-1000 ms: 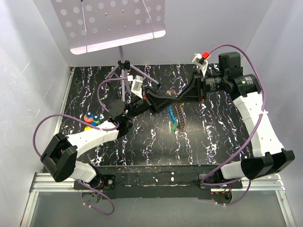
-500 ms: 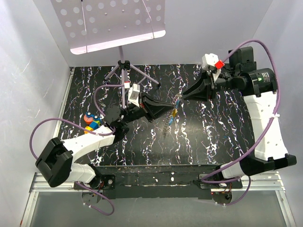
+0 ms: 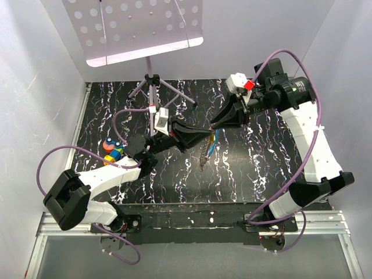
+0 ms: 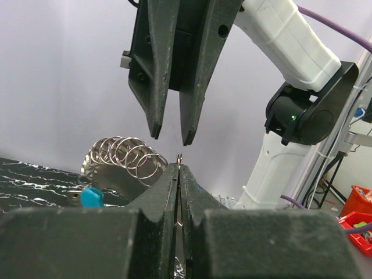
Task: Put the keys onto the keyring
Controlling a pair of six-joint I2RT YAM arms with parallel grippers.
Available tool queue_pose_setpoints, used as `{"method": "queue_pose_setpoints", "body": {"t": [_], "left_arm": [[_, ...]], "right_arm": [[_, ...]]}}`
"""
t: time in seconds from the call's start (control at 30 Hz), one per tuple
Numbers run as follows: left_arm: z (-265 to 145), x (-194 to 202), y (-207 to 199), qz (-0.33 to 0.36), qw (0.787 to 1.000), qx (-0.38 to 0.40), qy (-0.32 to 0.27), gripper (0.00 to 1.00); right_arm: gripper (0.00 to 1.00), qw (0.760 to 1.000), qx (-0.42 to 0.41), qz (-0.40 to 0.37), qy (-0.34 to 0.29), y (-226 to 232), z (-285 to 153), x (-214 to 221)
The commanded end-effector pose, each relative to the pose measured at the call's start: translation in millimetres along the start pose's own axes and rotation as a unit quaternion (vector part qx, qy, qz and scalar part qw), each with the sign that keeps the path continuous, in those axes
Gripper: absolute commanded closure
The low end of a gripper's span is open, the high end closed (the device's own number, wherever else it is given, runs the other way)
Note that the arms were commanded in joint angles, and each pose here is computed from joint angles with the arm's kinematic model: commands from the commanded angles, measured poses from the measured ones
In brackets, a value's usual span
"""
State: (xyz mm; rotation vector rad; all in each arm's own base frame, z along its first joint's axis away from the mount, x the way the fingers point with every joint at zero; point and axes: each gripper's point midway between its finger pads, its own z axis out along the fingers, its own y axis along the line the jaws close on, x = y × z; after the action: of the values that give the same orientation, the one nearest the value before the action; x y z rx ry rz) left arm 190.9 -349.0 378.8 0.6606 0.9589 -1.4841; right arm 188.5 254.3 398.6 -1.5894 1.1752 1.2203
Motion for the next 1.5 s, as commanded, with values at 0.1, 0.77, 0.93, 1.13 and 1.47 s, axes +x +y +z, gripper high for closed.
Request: {"method": "queue_pose_setpoints", "body": {"t": [0.1, 0.77, 0.93, 1.13, 1.47], "left_arm": [[-1.8, -35.6, -5.9, 0.029, 0.998, -0.012, -0.063, 1.00], [-1.5, -42.9, -6.3, 0.023, 0.997, -0.015, -0.079, 1.00], [-1.1, -42.3, -7.1, 0.022, 0.997, -0.012, -0.078, 1.00], [-0.6, -44.3, -9.2, 0.022, 0.997, -0.008, -0.080, 1.00], [0.6, -43.4, -8.6, 0.020, 0.997, -0.006, -0.079, 1.00]], "right_arm": [[0.68, 0.996, -0.014, 0.092, 0.005, 29.5, -2.7, 1.6], [0.68, 0.993, -0.020, 0.119, 0.001, 25.4, 1.0, 9.4], [0.68, 0.992, -0.019, 0.124, 0.002, 23.1, 2.0, 10.6], [0.68, 0.991, -0.018, 0.132, 0.002, 20.8, 2.7, 11.7], [0.68, 0.990, -0.023, 0.137, -0.003, 19.9, 5.0, 10.3]]}}
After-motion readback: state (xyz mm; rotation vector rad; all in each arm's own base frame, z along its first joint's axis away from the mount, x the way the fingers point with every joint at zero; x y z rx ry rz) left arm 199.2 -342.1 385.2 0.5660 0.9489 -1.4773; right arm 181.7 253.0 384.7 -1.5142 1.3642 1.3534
